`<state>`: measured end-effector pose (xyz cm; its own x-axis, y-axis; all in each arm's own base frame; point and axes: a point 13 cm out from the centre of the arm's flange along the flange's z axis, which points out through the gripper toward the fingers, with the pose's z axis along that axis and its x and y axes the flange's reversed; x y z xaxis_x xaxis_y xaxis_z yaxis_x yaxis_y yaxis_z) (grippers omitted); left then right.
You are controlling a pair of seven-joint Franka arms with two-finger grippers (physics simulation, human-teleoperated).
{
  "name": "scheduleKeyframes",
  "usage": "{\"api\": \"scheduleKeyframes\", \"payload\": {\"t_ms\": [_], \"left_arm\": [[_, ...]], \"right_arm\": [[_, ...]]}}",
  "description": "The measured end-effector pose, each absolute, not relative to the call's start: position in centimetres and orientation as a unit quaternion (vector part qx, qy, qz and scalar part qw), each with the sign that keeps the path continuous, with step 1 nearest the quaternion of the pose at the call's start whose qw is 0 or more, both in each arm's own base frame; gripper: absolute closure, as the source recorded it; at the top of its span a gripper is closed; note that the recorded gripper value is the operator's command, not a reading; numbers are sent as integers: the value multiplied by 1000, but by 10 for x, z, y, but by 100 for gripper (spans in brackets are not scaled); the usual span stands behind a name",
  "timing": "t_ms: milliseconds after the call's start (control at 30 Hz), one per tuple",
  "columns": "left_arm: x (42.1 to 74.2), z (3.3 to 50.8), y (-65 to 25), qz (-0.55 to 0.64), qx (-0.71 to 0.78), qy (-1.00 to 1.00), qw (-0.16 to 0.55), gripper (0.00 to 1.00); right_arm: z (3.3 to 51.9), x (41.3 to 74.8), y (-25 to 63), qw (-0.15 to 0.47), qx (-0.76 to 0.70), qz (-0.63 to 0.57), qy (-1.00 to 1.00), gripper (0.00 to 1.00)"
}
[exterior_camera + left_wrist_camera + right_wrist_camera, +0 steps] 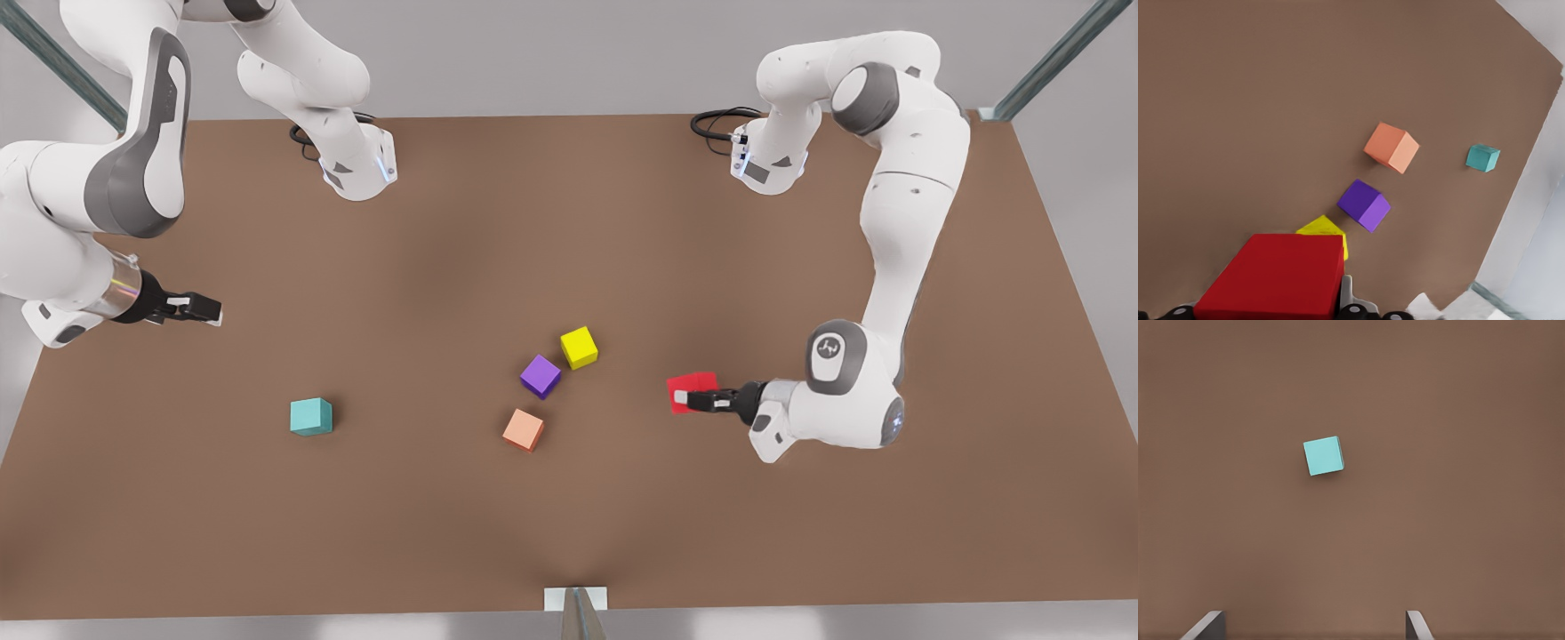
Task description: Pick up red wooden cube and pass to hand red wooden cube and place in blue wooden cube
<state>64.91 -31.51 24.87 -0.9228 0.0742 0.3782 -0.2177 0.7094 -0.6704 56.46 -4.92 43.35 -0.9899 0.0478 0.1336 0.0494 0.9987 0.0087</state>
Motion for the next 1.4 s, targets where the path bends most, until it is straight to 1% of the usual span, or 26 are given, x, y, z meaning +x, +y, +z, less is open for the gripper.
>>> {"api": "scheduleKeyframes", "payload": {"t_ms": [100,200,267,333,400,467,533,600,733,800,933,1000,1267,1400], "left_arm": [[646,278,-386,464,21,-858,219,34],[636,284,-446,526,11,-816,237,34],[633,285,-469,553,10,-799,237,34],[639,286,-481,574,9,-787,226,33],[639,285,-497,593,5,-775,219,34],[642,283,-508,610,-2,-764,208,33],[644,278,-514,623,-9,-757,198,33],[646,275,-517,638,-13,-746,189,35],[651,278,-519,657,-30,-736,160,34],[651,280,-521,663,-42,-733,148,34],[650,280,-523,671,-66,-728,126,34],[650,280,-523,673,-78,-726,114,34],[647,278,-527,679,-118,-721,77,34],[648,282,-528,686,-124,-714,66,34]], "right_arm": [[433,564,-49,68,-25,-8,-997,0],[430,564,-48,70,-25,-9,-997,0],[428,565,-48,72,-25,-10,-997,0],[427,565,-47,73,-24,-10,-997,0],[420,573,-41,75,-21,-19,-997,0],[398,594,-16,84,-19,-63,-994,0],[380,621,52,86,4,-138,-987,0],[370,641,121,85,32,-211,-973,0],[365,669,176,61,52,-334,-939,0],[352,681,200,50,67,-390,-917,0],[333,702,245,4,101,-490,-866,0],[331,705,265,-27,129,-511,-849,0],[335,707,319,-155,243,-508,-812,0],[335,702,345,-228,267,-504,-789,0]]}}
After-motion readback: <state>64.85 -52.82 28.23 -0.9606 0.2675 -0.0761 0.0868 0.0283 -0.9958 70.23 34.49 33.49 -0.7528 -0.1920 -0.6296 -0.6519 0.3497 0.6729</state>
